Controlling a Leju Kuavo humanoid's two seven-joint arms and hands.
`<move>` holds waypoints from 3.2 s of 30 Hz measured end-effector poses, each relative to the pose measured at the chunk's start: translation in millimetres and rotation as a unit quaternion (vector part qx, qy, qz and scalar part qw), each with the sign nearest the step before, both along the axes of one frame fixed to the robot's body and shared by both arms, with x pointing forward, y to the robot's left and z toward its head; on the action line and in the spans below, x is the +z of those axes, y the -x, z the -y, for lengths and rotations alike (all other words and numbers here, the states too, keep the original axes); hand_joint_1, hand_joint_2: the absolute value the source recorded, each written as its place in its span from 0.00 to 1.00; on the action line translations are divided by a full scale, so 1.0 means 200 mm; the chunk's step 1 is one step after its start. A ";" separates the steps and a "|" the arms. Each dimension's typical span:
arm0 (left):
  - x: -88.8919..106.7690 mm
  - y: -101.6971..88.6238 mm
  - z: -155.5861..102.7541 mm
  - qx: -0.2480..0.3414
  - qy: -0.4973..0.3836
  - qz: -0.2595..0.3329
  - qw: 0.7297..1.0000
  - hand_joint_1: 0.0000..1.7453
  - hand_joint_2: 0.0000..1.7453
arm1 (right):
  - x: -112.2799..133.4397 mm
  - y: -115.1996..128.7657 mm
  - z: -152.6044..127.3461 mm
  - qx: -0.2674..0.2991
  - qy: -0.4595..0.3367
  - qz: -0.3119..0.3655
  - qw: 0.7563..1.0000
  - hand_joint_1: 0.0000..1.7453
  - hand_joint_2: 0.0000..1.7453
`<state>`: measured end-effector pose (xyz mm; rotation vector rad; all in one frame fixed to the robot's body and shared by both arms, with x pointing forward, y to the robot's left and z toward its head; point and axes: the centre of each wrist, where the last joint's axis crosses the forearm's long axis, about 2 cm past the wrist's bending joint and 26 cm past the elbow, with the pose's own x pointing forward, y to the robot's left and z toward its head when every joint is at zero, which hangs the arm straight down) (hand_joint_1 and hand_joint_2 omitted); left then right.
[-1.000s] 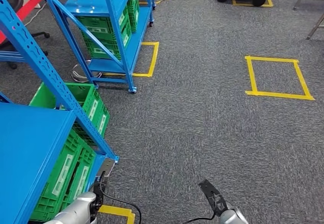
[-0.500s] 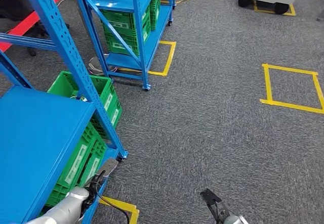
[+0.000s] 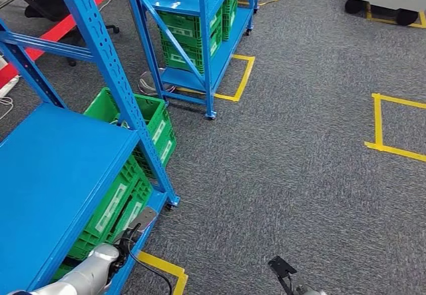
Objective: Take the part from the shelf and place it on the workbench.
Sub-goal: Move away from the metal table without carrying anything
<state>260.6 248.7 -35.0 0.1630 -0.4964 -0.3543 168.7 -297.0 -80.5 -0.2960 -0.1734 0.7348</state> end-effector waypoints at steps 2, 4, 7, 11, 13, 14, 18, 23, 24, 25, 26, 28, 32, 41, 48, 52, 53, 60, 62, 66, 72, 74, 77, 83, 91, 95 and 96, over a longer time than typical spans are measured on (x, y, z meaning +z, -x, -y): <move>0.00 0.00 0.00 0.000 0.000 0.001 1.000 0.00 0.00 | 0.00 -0.01 0.00 0.003 0.001 0.003 1.000 0.00 0.00; 0.00 0.00 0.00 0.000 0.001 -0.001 1.000 0.00 0.00 | 0.00 -0.01 0.00 0.004 0.002 0.003 1.000 0.00 0.00; -0.01 0.01 0.00 0.000 0.000 -0.003 1.000 0.00 0.00 | 0.00 -0.01 0.00 0.007 0.002 0.003 1.000 0.00 0.00; 0.00 0.00 0.00 0.000 0.000 0.000 1.000 0.00 0.00 | 0.01 -0.02 0.00 0.007 0.003 0.006 1.000 0.00 0.00; 0.00 0.00 -0.01 0.000 -0.001 0.000 1.000 0.00 0.00 | 0.01 -0.03 0.00 0.008 0.003 0.007 1.000 0.00 0.00; 0.00 0.00 -0.01 0.000 0.000 0.000 1.000 0.00 0.00 | 0.01 -0.03 0.00 0.008 0.003 0.008 1.000 0.00 0.00; 0.01 -0.01 0.00 0.001 0.000 0.002 1.000 0.00 0.00 | 0.01 -0.04 0.00 0.011 0.003 0.009 1.000 0.00 0.00; 0.00 0.00 0.00 0.004 0.002 -0.001 1.000 0.00 0.00 | 0.02 -0.04 -0.01 0.019 0.003 0.010 1.000 0.00 0.00; 0.00 0.00 0.00 0.005 0.002 0.000 1.000 0.00 0.00 | 0.02 -0.05 -0.01 0.021 0.002 0.011 1.000 0.00 0.00; 0.00 0.00 0.01 0.006 0.002 0.001 1.000 0.00 0.00 | 0.02 -0.05 -0.02 0.023 0.002 0.013 1.000 0.00 0.00; 0.00 0.00 0.01 0.007 0.002 0.002 1.000 0.00 0.00 | 0.02 -0.06 -0.02 0.025 0.001 0.014 1.000 0.00 0.00; 0.00 0.00 0.01 0.008 0.002 0.001 1.000 0.00 0.00 | 0.02 -0.06 -0.04 0.029 0.000 0.014 0.999 0.00 0.00; 0.00 0.00 0.01 0.016 0.006 0.000 1.000 0.00 0.00 | 0.03 -0.08 -0.06 0.033 -0.003 0.019 0.999 0.00 0.00; 0.00 0.00 0.01 0.069 0.032 -0.012 0.997 0.00 0.00 | 0.04 -0.10 -0.09 0.041 -0.007 0.022 0.999 0.00 0.00; 0.00 0.01 0.03 0.094 0.044 -0.013 0.994 0.00 0.00 | 0.05 -0.12 -0.10 0.045 -0.008 0.028 0.999 0.00 0.00; -0.01 0.02 0.04 0.093 0.048 -0.016 0.994 0.00 0.00 | 0.05 -0.12 -0.11 0.046 -0.009 0.026 0.999 0.00 0.00; -0.01 0.02 0.05 0.092 0.048 -0.016 0.994 0.00 0.00 | 0.05 -0.12 -0.11 0.047 -0.009 0.027 0.998 0.00 0.00; -0.01 0.02 0.04 0.090 0.050 -0.015 0.995 0.00 0.00 | 0.06 -0.14 -0.12 0.051 -0.010 0.030 0.998 0.00 0.00; 0.00 0.01 0.04 0.091 0.049 -0.014 0.995 0.00 0.00 | 0.06 -0.15 -0.12 0.052 -0.010 0.032 0.998 0.00 0.00; -0.01 0.02 0.04 0.089 0.050 -0.015 0.995 0.00 0.00 | 0.06 -0.15 -0.12 0.053 -0.010 0.031 0.998 0.00 0.00; 0.00 0.01 0.04 0.088 0.049 -0.010 0.995 0.00 0.00 | 0.07 -0.15 -0.12 0.054 -0.010 0.033 0.998 0.00 0.00; 0.00 0.01 0.04 0.088 0.049 -0.010 0.995 0.00 0.00 | 0.07 -0.16 -0.13 0.055 -0.010 0.034 0.998 0.00 0.00; 0.00 0.01 0.04 0.086 0.048 -0.011 0.995 0.00 0.00 | 0.07 -0.16 -0.13 0.057 -0.010 0.035 0.998 0.00 0.00; 0.00 0.01 0.04 0.080 0.048 -0.010 0.996 0.00 0.00 | 0.07 -0.17 -0.13 0.059 -0.009 0.036 0.998 0.00 0.00; 0.01 0.00 0.04 0.061 0.049 -0.007 0.997 0.00 0.00 | 0.07 -0.17 -0.14 0.072 -0.006 0.034 0.997 0.00 0.00; 0.01 -0.01 0.03 0.051 0.046 -0.005 0.998 0.00 0.00 | 0.08 -0.19 -0.15 0.083 -0.003 0.037 0.996 0.00 0.00; 0.01 -0.02 0.04 0.048 0.046 -0.004 0.998 0.00 0.00 | 0.08 -0.19 -0.15 0.085 -0.002 0.037 0.996 0.00 0.00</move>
